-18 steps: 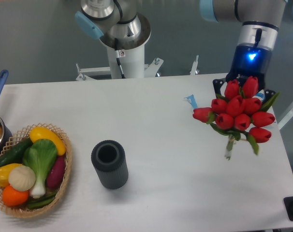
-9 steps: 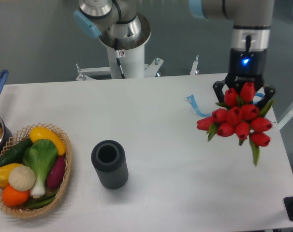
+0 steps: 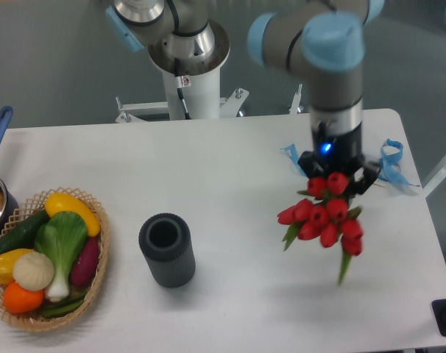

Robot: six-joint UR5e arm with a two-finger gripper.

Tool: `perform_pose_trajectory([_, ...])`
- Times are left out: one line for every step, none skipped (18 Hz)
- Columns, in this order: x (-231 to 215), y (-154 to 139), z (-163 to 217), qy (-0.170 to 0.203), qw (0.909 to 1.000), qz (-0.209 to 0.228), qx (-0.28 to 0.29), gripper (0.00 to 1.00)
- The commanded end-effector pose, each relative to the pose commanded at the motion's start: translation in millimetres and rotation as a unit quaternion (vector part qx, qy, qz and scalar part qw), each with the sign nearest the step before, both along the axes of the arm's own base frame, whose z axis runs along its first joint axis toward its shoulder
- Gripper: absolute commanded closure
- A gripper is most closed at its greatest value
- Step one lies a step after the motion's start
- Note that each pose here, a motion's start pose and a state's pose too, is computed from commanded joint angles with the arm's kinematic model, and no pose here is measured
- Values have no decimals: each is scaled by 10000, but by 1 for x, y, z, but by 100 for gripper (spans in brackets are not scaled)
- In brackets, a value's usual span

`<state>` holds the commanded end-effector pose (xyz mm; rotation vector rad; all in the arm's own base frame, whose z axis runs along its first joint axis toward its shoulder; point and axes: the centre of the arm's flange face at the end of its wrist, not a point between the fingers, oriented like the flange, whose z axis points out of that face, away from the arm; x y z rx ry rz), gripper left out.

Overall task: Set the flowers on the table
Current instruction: 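Swing the held tulips toward the black vase and lower them onto the table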

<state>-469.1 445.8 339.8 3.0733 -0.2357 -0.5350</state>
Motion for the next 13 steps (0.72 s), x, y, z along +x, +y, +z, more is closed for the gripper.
perform_pose_trajectory([-1,5,-15,-69,9999,-35,-92,67])
perform_pose_trajectory([-2,7,-25,-101,9998,-41,-187,67])
perform_pose_trajectory([2,14,-34,-118,9995,-94,-271,67])
perform_pose_trajectory([2,19,-42,-111,9992,-116,-375,67])
perform_pose_trajectory([0,20,-49,-113,9988,-106,-467,67])
perform_pose_trajectory([1,24,-58,-137,9984,-134,-539,67])
perform_pose_trajectory([2,30,-69,-201,9980,-177,-578,67])
perform_pose_trajectory([0,32,-82,-275,9975,-188,-631,67])
perform_pose_trajectory([1,37,-93,-330,9970,-213,-669,67])
perform_pose_trajectory([1,42,-101,-365,9966,-245,-697,67])
perform_pose_trajectory([3,44,-103,-382,9964,-269,-711,67])
perform_pose_trajectory([4,45,-106,-404,9962,-272,-717,67])
perform_pose_trajectory([3,46,-109,-427,9961,-267,-722,67])
